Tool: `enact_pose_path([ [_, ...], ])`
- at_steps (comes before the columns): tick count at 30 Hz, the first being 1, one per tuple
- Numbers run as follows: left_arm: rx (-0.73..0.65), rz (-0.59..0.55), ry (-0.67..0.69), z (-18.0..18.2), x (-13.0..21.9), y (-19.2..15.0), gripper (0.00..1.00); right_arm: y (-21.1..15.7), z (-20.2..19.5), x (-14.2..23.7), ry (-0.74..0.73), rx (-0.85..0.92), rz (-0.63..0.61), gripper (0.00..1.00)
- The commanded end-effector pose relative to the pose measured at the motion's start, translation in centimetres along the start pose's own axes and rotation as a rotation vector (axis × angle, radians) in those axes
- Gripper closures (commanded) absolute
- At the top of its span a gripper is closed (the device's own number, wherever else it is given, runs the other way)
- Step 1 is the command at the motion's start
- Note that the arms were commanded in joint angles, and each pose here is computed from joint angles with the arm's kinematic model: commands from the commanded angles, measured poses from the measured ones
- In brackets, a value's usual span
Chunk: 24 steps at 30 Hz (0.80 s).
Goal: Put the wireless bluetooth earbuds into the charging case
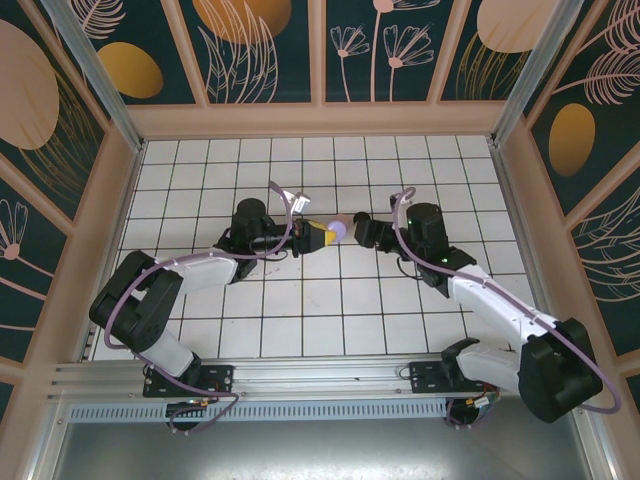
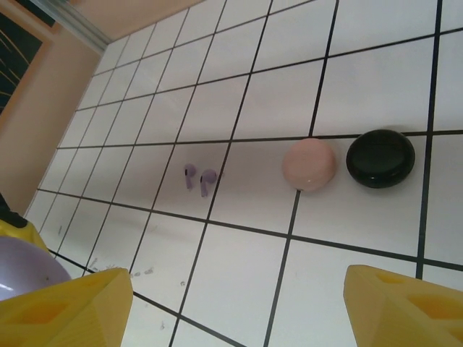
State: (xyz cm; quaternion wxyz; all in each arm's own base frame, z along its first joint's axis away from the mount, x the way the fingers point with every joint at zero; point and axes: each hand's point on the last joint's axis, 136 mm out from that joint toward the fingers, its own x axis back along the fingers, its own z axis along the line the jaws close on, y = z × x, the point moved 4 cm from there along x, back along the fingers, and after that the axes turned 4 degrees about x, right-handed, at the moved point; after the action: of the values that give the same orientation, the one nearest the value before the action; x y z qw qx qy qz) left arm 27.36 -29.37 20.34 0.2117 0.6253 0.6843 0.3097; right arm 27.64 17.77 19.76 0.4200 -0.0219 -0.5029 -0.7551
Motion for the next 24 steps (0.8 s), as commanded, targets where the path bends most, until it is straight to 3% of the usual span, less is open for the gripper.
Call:
enact_pose_path([
  [1, -0.071, -0.02, -0.048, -1.5, 0.0, 1.5, 1.0, 0.4, 1.6, 1.1, 0.1, 0.016, -0.006, 0.23],
  [11, -0.069, -0.017, -0.053, -1.4, -0.3, 1.7, 1.0, 0.5, 5.2, 1.9, 0.254, 0.073, 0.027, 0.23],
  [24, -0.071, -0.014, -0.062, -1.8, -0.1, 1.8, 1.0, 1.0, 4.2, -1.0, 0.164, 0.075, 0.036, 0.28],
])
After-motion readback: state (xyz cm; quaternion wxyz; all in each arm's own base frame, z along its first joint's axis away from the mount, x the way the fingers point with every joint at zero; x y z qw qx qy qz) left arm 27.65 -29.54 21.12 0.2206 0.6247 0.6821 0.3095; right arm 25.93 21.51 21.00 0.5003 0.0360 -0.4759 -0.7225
